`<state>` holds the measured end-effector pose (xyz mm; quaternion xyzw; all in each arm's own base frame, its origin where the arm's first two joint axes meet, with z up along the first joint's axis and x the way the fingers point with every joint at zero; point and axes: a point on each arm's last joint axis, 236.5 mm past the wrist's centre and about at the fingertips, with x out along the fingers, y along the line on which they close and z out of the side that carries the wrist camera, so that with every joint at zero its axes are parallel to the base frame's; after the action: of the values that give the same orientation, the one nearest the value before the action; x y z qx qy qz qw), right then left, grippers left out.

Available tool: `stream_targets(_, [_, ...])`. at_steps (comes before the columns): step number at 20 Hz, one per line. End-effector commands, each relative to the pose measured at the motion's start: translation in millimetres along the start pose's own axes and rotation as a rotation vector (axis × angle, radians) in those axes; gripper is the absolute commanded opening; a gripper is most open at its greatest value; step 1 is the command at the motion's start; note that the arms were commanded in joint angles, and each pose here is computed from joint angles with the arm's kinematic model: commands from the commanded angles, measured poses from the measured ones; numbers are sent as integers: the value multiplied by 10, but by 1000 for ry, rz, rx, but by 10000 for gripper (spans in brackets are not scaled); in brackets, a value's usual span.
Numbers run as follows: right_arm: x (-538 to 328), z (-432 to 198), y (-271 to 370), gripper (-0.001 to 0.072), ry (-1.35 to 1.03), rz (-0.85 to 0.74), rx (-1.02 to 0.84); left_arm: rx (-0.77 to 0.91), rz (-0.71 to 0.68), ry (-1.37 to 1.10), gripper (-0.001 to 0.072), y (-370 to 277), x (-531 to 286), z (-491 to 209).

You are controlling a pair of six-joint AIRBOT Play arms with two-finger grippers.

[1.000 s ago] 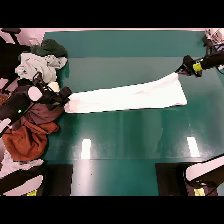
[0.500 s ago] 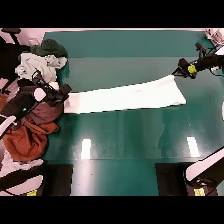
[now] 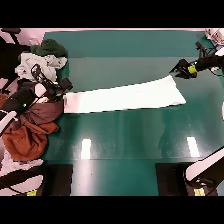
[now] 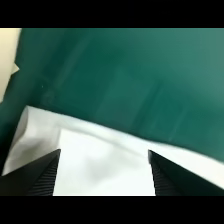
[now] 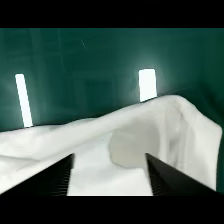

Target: Fold the shirts.

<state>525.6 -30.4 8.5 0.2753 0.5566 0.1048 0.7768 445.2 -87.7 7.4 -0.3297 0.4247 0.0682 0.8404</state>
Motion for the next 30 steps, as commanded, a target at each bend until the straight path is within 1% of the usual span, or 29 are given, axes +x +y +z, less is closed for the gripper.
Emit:
stream_targets(1, [-112,-152,-158,673,61,1,-9,184,51,97,601,-38,-171,-76])
stream_targets(2, [-137,-173,-230,682,62,1,2,248,50,121,418,-79,-222,-104])
stream_targets(3, [-153,-206,-316,687,69,6,16,317,26,140,357,-175,-269,-133])
stream_targets(4, [-145,-275,-398,702,88,7,24,351,1,154,357,-267,-305,-149])
stream_targets(5, [-118,-345,-460,703,106,16,32,366,-27,164,357,-373,-337,-157])
stream_targets(7, [-25,-493,-510,707,137,67,33,369,-69,167,356,-540,-353,-146])
stream_targets(9, [87,-631,-594,708,164,72,15,371,-103,189,356,-655,-314,-164])
stream_targets(12, [245,-709,-707,712,156,65,-15,393,-115,260,355,-724,-153,-290])
stream_targets(14, [344,-749,-751,715,149,59,-22,440,-114,305,355,-765,-44,-426])
stream_targets(18, [585,-782,-433,714,110,180,-7,536,-138,348,347,-987,190,-687])
stream_targets(20, [723,-914,-341,689,153,165,-38,561,-142,376,348,-1077,338,-813])
stream_targets(21, [769,-988,-312,579,182,151,-62,572,-142,388,348,-1112,410,-871])
stream_targets(22, [798,-1050,-278,365,208,144,-82,590,-144,403,348,-1143,475,-934])
stream_targets(23, [798,-1081,-218,211,220,154,-89,613,-148,412,348,-1176,527,-992])
stream_targets(24, [784,-1095,-159,75,225,159,-102,627,-152,416,347,-1210,568,-1043])
stream_targets(25, [736,-1076,-101,24,216,158,-117,630,-154,418,347,-1225,603,-1078])
stream_targets(27, [581,-994,24,22,178,153,-128,636,-151,421,346,-1214,655,-1116])
stream_targets(28, [472,-950,103,22,157,150,-114,634,-151,429,325,-1211,675,-1153])
stream_targets(29, [361,-922,189,21,140,148,-103,649,-156,436,149,-1215,694,-1194])
stream_targets(30, [236,-906,286,21,126,150,-93,662,-175,445,132,-1257,715,-1274])
